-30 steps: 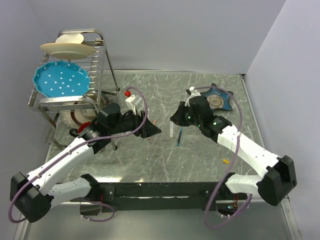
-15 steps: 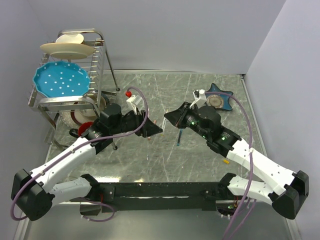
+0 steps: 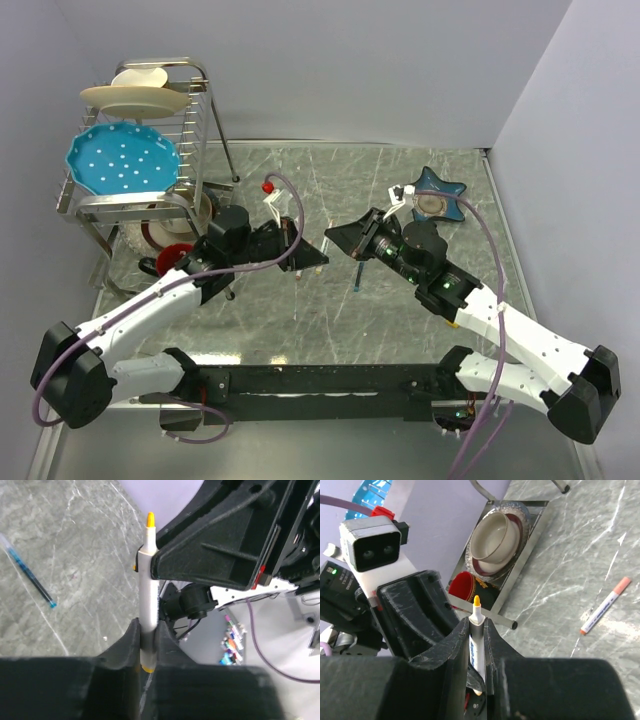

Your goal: Insert the pens into the pen caps

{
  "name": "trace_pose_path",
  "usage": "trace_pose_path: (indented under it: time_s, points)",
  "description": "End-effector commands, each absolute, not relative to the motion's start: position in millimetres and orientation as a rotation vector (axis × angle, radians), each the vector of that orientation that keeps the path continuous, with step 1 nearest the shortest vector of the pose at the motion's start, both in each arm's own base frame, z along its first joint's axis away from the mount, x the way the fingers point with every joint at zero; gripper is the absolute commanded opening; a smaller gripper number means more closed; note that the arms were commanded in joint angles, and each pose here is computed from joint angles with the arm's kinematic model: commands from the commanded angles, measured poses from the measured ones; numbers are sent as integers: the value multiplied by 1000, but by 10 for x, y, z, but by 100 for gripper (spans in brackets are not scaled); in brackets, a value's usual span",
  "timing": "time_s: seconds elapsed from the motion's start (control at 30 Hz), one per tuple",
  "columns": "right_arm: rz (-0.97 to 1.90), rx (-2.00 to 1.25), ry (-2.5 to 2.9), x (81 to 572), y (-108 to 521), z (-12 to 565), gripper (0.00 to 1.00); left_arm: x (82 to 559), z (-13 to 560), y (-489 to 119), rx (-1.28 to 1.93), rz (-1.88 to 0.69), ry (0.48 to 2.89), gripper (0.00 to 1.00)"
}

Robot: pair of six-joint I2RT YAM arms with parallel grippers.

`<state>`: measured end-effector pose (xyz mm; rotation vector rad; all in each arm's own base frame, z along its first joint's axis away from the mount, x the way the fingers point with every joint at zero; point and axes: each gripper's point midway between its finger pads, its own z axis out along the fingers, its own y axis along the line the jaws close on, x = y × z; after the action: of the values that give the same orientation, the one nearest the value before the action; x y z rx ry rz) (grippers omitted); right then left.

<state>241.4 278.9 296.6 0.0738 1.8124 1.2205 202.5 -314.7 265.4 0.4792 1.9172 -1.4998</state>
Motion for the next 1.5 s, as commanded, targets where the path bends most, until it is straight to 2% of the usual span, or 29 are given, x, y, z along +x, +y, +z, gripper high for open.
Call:
trace_pose_path:
  time_s: [0.0, 0.03, 0.1, 0.2, 0.3, 0.43, 0.6, 0.7, 0.9, 1.23, 1.3, 1.4, 1.47]
  points:
    - [1315, 67, 1709, 2330, 2803, 3302, 9, 1966, 2779, -3168, 547, -1537, 1842, 1]
    - [1299, 93, 1708, 2353, 2769, 3306, 23, 1985, 2798, -3163, 546, -1521, 1841, 1]
    - [1249, 173, 1723, 2402, 2640, 3298, 41, 2008, 2736, -3131, 551, -1470, 1876, 1]
    - [1083, 377, 1774, 2589, 2326, 3204, 53, 2150, 2685, -3086, 541, -1344, 1933, 1]
    - [942, 482, 1842, 2769, 2022, 3048, 56, 2260, 2540, -3051, 535, -1247, 2015, 1]
    - [731, 670, 1919, 2979, 1379, 2692, 57, 2305, 2570, -3005, 549, -1182, 2036, 1]
    - [480, 876, 1927, 3001, 571, 2277, 60, 2325, 2745, -2867, 566, -1086, 1967, 1]
    - [321, 1101, 1953, 2870, 85, 1872, 54, 2258, 2847, -2802, 581, -1079, 1912, 1]
    - [20, 1467, 1920, 2442, -514, 1222, 51, 2195, 2777, -2626, 614, -988, 1897, 1]
    - [-106, 1835, 1909, 1988, -630, 578, 57, 2131, 2651, -2432, 585, -913, 1877, 1]
    - [-61, 1927, 1914, 1929, -534, 451, 60, 2116, 2682, -2409, 582, -908, 1859, 1]
    - [76, 2045, 1897, 1924, -366, 264, 60, 2108, 2691, -2398, 575, -905, 1852, 1]
    - [68, 2082, 1884, 1902, -361, 233, 60, 2113, 2661, -2397, 571, -903, 1865, 1]
